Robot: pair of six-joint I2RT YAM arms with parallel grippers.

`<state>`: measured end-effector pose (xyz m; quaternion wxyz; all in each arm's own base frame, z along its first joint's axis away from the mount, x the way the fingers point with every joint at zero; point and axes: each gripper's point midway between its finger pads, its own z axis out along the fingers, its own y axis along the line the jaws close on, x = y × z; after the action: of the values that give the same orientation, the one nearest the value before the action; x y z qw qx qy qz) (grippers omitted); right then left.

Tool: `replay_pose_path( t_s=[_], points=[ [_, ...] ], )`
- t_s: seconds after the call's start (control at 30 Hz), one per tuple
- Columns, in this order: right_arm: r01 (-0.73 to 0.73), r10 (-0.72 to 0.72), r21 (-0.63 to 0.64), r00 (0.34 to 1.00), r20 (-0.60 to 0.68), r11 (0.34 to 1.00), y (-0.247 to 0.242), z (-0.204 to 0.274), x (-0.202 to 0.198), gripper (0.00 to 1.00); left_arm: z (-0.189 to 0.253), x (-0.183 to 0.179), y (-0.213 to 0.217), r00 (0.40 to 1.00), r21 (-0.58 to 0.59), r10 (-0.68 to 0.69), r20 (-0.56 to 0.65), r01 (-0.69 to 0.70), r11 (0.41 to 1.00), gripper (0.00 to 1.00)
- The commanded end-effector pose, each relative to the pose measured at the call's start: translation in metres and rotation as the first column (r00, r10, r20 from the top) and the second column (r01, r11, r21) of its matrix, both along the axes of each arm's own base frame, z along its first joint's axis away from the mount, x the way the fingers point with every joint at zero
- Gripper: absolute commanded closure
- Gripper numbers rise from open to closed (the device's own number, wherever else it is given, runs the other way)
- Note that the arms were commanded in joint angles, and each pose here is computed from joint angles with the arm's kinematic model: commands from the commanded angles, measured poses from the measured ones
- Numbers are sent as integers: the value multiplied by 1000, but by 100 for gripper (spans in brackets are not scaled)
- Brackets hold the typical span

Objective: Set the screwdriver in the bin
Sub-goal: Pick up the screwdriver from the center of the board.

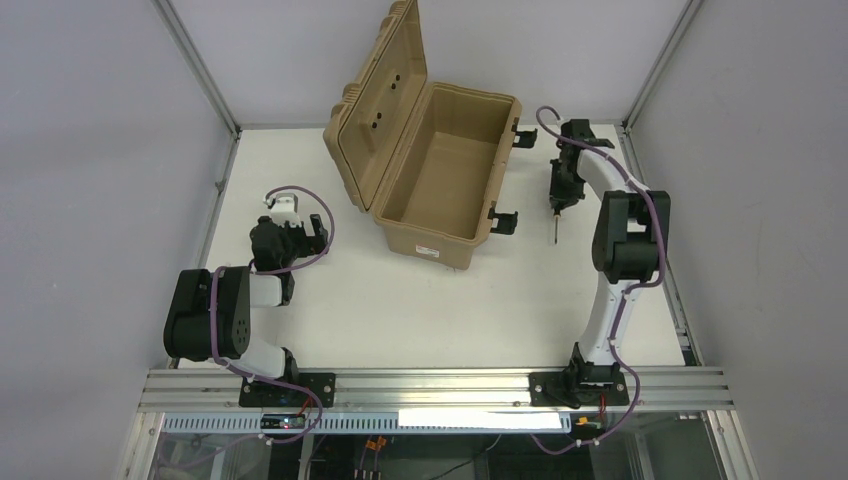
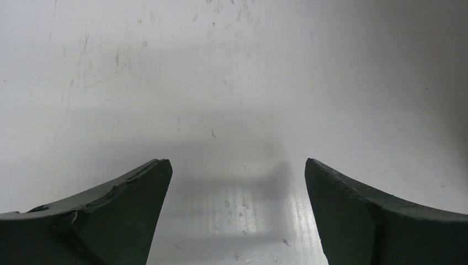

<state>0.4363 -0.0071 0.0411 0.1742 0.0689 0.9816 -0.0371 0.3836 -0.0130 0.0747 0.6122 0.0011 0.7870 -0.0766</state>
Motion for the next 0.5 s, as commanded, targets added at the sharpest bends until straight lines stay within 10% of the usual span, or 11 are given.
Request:
replay_pose_path(
  t_s=[0.0, 0.47],
  points=[
    [-8, 14, -34, 980, 197, 999, -8, 96, 17, 91, 9, 3, 0, 999, -8, -6, 41, 6, 1000, 1],
    [-22, 45, -84, 957, 287, 996, -15, 231, 5, 90, 9, 3, 0, 999, -8, -7, 39, 7, 1000, 1]
  ],
)
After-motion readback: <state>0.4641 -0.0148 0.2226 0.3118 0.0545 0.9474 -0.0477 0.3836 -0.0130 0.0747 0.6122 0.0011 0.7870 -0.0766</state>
